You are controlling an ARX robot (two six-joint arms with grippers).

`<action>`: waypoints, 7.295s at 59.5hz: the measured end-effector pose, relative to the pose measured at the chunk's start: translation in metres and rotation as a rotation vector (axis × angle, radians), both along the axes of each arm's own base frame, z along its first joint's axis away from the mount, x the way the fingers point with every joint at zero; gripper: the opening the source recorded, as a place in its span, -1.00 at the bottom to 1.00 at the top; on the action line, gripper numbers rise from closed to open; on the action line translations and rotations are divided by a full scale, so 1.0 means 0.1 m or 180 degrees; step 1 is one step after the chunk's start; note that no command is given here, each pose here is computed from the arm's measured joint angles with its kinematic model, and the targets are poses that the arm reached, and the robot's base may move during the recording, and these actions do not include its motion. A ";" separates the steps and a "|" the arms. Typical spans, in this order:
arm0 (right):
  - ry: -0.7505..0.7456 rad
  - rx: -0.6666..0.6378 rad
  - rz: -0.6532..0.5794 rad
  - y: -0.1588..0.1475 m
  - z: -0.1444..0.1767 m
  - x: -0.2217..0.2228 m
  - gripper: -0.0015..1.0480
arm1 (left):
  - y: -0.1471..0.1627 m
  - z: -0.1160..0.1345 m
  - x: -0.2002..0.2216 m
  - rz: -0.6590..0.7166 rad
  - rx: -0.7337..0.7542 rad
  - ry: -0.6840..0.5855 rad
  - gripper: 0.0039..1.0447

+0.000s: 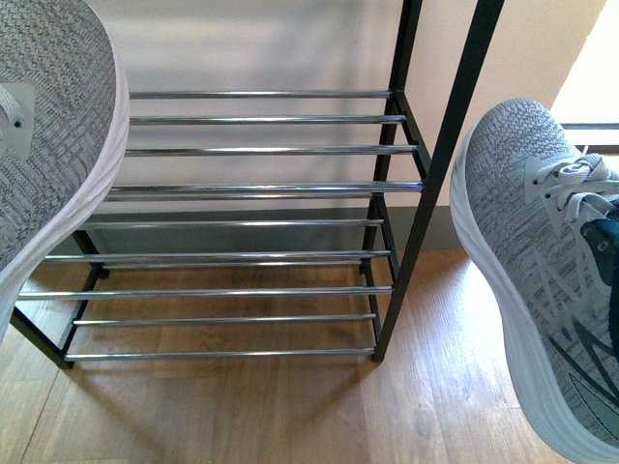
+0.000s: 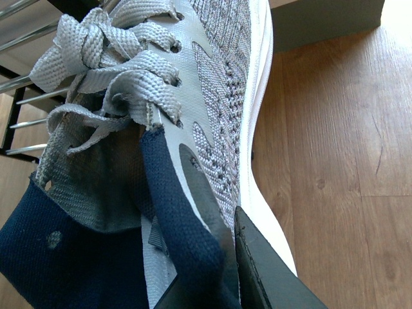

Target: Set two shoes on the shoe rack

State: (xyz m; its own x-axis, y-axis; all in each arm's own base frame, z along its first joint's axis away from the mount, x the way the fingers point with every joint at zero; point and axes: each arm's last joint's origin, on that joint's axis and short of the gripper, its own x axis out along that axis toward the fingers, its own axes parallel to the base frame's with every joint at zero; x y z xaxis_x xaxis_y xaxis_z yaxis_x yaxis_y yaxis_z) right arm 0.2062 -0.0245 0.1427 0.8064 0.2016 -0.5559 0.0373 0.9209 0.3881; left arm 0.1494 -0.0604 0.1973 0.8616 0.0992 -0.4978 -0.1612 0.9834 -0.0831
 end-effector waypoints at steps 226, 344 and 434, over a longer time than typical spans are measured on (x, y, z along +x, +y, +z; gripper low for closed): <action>-0.0577 -0.0258 -0.0411 0.87 0.94 1.47 -0.97 | 0.00 0.00 0.00 -0.0006 0.0003 -0.0002 -0.98; -0.1118 -0.0316 -0.0030 0.46 1.22 1.46 0.82 | 0.00 0.00 0.00 -0.0005 0.0002 -0.0002 -0.98; -0.1983 -0.1248 -0.0271 0.24 0.43 -0.59 -0.97 | 0.00 0.00 0.00 -0.0005 0.0002 -0.0002 -0.98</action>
State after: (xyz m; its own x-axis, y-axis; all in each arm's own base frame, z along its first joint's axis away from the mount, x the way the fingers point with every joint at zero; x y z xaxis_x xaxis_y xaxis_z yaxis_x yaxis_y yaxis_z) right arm 0.1471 -0.0005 0.1856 1.0000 0.0050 -0.0086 -0.0049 1.0000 0.0037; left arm 0.1492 -0.0604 0.1974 0.8621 0.0982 -0.4971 -0.1596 0.9837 -0.0824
